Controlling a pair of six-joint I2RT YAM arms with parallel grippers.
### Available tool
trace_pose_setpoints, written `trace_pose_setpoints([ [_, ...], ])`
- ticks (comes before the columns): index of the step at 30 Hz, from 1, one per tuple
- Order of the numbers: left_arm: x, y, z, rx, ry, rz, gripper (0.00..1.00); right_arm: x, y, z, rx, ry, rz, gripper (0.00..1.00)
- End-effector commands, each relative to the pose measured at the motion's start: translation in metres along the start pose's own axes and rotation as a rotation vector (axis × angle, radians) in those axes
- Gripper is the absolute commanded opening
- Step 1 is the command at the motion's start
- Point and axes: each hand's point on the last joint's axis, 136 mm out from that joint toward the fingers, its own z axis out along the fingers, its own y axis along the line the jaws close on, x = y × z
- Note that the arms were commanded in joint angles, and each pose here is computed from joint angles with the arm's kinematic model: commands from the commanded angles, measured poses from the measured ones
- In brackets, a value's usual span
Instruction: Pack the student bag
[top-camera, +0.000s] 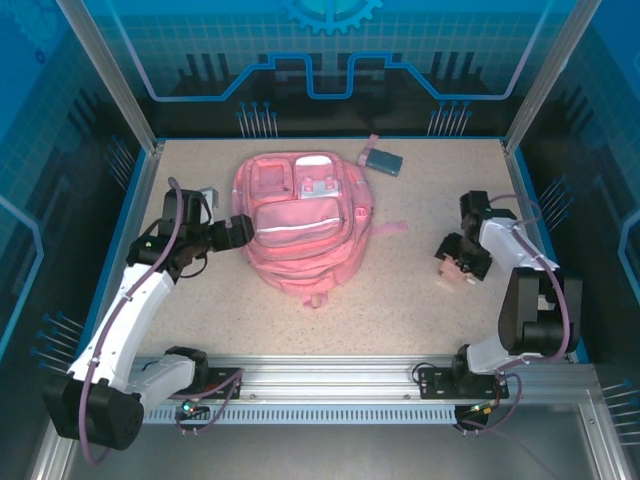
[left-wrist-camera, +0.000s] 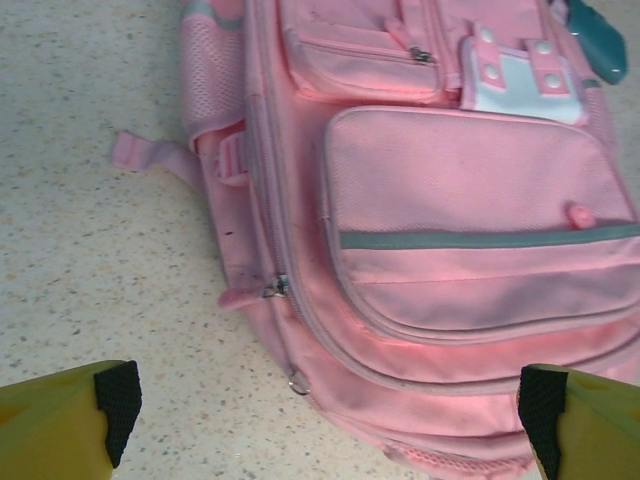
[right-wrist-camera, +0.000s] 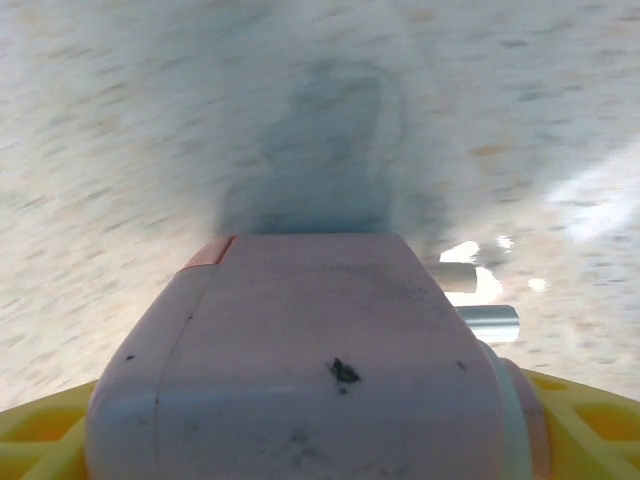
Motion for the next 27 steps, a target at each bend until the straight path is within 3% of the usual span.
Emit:
trace_pose_setpoints([
  [1, -0.003, -0.026, -0.004, 0.091, 0.023, 0.035, 0.99, 0.002, 0.044, -0.023, -0.119, -0.026, -0.062, 0.72],
  [6, 0.011, -0.065, 0.008, 0.128, 0.088, 0.226, 0.99, 0.015, 0.08, -0.043, -0.186, -0.042, -0.153, 0.71],
  [13, 0.036, -0.108, 0.04, 0.137, 0.194, 0.539, 0.96, 0.02, 0.096, -0.063, -0.247, -0.057, -0.19, 0.71],
  [17, 0.05, -0.121, 0.06, 0.164, 0.264, 0.714, 0.88, 0.022, 0.096, -0.064, -0.259, -0.055, -0.188, 0.71],
  [21, 0.059, -0.111, 0.084, 0.134, 0.353, 0.882, 0.81, 0.023, 0.098, -0.063, -0.273, -0.048, -0.185, 0.71],
  [27, 0.065, -0.104, 0.111, 0.09, 0.452, 0.961, 0.63, 0.024, 0.099, -0.063, -0.284, -0.049, -0.187, 0.71],
])
